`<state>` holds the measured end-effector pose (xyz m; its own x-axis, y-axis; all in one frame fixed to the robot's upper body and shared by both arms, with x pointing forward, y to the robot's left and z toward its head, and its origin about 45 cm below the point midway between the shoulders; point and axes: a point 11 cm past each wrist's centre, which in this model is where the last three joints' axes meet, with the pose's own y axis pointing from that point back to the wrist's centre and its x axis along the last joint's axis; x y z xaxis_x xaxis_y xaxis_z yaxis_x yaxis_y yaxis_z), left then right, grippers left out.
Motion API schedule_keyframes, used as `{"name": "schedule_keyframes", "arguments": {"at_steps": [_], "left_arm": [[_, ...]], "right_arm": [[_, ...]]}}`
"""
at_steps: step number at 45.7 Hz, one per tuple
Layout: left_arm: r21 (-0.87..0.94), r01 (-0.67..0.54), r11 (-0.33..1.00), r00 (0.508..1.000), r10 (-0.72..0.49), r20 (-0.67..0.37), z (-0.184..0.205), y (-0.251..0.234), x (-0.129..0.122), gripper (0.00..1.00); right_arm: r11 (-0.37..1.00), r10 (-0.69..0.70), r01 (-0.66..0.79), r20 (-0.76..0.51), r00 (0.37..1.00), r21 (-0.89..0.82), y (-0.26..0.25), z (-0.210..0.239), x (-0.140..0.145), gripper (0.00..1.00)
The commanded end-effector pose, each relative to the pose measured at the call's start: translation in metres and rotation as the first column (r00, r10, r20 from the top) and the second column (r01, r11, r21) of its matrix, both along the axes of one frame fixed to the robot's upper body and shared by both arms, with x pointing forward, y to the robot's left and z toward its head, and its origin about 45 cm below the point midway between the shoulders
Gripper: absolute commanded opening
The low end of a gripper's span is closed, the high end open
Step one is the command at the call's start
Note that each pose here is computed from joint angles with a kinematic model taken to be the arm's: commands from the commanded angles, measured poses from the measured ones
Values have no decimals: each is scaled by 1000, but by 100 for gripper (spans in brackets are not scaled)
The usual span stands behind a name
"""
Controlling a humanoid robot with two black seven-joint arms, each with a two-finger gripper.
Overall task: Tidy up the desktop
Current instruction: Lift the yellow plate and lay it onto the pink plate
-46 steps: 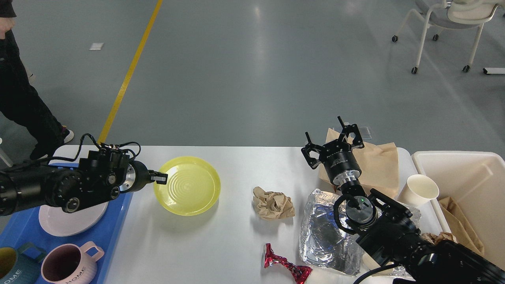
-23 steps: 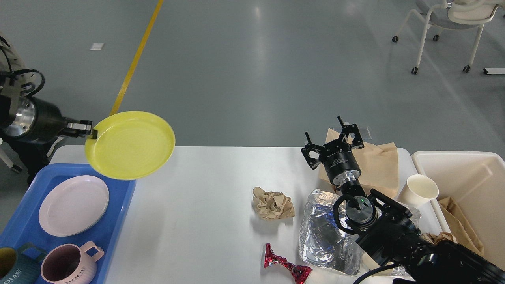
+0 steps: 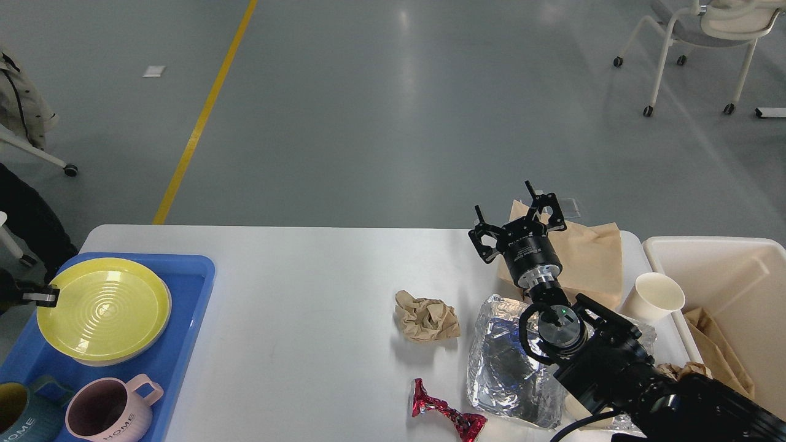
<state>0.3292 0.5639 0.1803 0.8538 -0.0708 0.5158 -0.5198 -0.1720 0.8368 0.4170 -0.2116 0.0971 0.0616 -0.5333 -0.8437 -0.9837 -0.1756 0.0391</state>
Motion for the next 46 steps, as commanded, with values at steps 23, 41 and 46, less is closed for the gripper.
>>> {"name": "schedule_keyframes", "arguments": {"at_steps": [23,41,46], "left_arm": [[32,-30,999,1000,30,-2,-25,11,-3,0],[2,-64,998,998,64,24,-29,10,-4,63],[-21,-81,997,996,81,40,-27,10,-3,71]], "right_arm": [[1000,0,0,0,1000,0,0,0,0,100],[1000,0,0,0,1000,0,0,0,0,100],[1000,0,0,0,1000,0,0,0,0,100]]}}
